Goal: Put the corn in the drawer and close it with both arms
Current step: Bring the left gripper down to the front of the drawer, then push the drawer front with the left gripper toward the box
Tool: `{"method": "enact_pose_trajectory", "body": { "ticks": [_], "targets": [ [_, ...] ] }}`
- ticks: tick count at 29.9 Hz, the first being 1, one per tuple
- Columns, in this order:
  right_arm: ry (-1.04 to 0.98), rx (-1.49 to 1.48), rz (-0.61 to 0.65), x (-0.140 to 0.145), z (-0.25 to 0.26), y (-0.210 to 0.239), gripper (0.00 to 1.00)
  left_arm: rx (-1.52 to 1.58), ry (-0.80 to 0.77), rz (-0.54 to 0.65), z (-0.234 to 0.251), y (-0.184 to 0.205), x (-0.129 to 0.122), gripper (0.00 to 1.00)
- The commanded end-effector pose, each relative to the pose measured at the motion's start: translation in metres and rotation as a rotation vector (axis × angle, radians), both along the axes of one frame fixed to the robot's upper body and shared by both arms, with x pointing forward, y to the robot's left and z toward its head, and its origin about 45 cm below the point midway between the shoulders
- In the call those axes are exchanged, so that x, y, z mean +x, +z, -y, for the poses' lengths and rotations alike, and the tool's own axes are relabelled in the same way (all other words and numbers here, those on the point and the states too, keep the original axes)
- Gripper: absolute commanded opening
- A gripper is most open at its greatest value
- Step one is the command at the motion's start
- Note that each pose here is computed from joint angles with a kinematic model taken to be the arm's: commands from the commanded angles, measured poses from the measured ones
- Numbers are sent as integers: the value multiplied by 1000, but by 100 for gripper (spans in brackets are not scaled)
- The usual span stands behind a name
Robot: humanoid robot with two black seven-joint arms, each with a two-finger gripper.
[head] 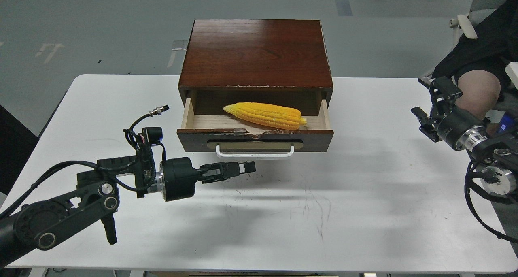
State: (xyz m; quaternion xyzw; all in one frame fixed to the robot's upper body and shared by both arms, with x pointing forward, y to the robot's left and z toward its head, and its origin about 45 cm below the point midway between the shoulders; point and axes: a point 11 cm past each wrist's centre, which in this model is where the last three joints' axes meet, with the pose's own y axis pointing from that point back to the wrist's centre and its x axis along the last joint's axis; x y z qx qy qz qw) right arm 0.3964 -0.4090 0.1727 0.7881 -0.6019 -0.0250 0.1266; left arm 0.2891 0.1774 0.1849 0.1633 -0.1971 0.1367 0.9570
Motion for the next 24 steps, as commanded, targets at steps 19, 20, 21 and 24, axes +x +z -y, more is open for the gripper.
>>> {"method": "enact_pose_trajectory", "body": {
  "ticks": [19,20,21,24],
  "targets": [
    [-1,0,-17,-6,1,-7,99,0,46,-9,-10,-2,12,0],
    [-1,0,-17,-6,1,-7,99,2,45,-9,-10,-2,12,0],
    [-3,2,-16,-6,1,-6,99,2,45,-8,-10,-2,12,0],
    [-2,2,-17,-6,1,-7,99,0,51,-5,-10,-1,13,0]
  ]
}}
